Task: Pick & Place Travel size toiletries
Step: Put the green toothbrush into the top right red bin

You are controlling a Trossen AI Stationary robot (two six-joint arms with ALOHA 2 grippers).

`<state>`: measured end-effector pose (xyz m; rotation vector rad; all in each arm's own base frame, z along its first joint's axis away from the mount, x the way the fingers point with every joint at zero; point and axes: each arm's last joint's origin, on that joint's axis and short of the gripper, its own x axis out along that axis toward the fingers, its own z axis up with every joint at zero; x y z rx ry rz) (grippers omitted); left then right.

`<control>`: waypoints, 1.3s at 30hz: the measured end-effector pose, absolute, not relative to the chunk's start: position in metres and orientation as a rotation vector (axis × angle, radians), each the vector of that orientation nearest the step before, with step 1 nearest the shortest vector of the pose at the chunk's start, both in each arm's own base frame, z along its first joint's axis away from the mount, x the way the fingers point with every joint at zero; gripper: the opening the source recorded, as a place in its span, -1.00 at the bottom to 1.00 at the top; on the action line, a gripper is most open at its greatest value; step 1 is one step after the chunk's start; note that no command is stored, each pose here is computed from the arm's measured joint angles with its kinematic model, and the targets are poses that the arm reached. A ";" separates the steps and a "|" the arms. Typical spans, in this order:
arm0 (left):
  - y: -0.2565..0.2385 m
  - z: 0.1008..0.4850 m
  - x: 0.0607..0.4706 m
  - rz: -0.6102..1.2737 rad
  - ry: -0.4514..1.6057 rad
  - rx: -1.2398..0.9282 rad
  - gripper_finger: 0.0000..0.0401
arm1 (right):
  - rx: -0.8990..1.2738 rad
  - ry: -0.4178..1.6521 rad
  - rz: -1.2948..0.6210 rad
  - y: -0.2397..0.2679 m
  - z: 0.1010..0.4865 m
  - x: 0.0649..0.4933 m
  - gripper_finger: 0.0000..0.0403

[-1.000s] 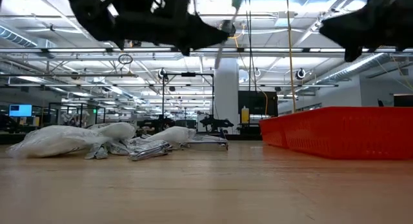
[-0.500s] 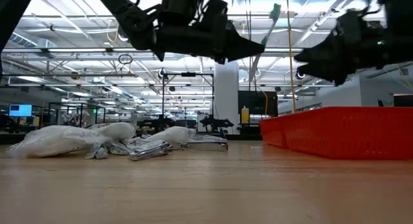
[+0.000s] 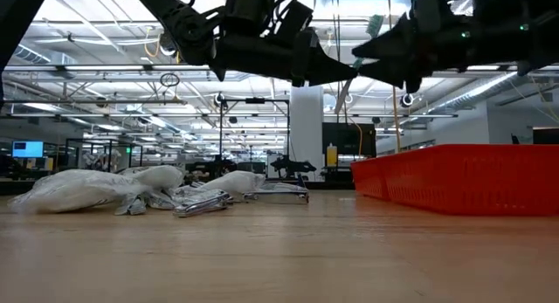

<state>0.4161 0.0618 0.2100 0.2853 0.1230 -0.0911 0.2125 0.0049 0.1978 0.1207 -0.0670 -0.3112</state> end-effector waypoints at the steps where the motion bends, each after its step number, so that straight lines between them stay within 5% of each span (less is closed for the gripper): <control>1: 0.062 0.210 0.416 -0.091 0.123 0.287 -0.89 | 0.124 -0.078 -0.318 0.003 0.198 0.214 0.29; 10: 0.061 0.208 0.416 -0.096 0.144 0.283 -0.95 | 0.155 -0.088 -0.347 -0.003 0.194 0.217 0.00; 25: 0.063 0.209 0.416 -0.020 0.148 0.278 -0.83 | 0.091 -0.051 -0.357 -0.003 0.192 0.217 -0.90; 39: 0.036 0.229 0.412 0.198 0.170 0.408 0.13 | 0.011 -0.033 -0.447 -0.006 0.208 0.200 -0.91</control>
